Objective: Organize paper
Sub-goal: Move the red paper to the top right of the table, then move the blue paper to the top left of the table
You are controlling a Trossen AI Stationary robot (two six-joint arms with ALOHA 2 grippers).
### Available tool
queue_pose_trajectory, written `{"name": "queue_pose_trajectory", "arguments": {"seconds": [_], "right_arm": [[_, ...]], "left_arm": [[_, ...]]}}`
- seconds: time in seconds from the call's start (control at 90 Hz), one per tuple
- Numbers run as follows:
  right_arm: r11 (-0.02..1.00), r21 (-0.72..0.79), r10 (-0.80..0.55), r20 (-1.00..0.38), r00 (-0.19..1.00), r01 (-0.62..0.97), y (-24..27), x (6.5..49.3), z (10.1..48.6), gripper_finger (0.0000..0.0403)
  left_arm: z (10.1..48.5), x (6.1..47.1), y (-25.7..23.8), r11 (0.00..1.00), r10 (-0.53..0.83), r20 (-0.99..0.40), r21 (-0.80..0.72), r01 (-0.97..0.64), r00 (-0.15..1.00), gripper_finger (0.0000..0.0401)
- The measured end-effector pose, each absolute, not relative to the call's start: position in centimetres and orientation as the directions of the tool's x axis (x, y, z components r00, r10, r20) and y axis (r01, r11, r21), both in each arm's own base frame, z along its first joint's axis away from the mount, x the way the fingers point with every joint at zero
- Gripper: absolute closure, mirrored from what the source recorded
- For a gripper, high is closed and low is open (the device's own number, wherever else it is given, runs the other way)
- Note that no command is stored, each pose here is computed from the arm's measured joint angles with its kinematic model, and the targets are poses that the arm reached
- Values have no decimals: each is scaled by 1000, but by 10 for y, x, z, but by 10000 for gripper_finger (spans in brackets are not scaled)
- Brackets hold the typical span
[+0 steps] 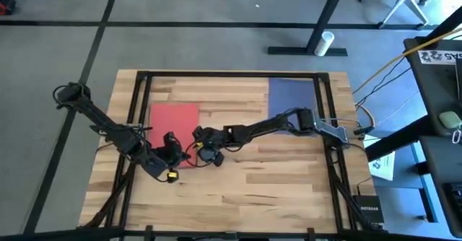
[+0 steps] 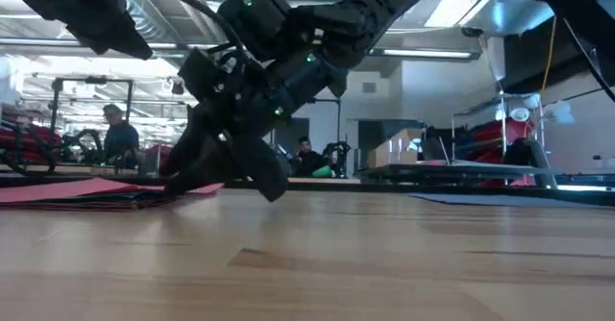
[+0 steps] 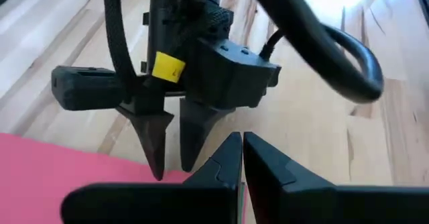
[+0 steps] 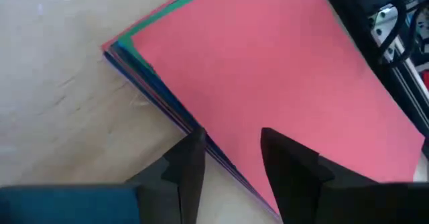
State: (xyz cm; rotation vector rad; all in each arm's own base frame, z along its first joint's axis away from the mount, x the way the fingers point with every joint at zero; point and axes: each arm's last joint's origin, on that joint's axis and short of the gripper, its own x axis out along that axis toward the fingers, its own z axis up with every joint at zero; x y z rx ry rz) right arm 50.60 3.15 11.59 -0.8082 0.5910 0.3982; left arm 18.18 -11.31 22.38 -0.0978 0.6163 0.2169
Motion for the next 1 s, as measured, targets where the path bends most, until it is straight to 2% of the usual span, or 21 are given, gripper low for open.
{"name": "queue_pose_trajectory", "arguments": {"seconds": [0.267,0.589,0.789,1.0], "right_arm": [[633,-544,143,-617,773,-551,33,509,104,302],[651,-523,141,-628,766,-549,32,508,103,396],[657,-511,137,-642,754,-555,32,507,102,396],[710,-447,141,-667,732,-544,33,502,112,401]], "left_arm": [[224,182,-113,972,172,-582,-30,-232,795,401],[224,182,-113,972,172,-583,-32,-234,794,401],[224,182,-113,972,172,-583,-33,-234,794,401],[224,182,-113,970,173,-584,-39,-240,793,401]]}}
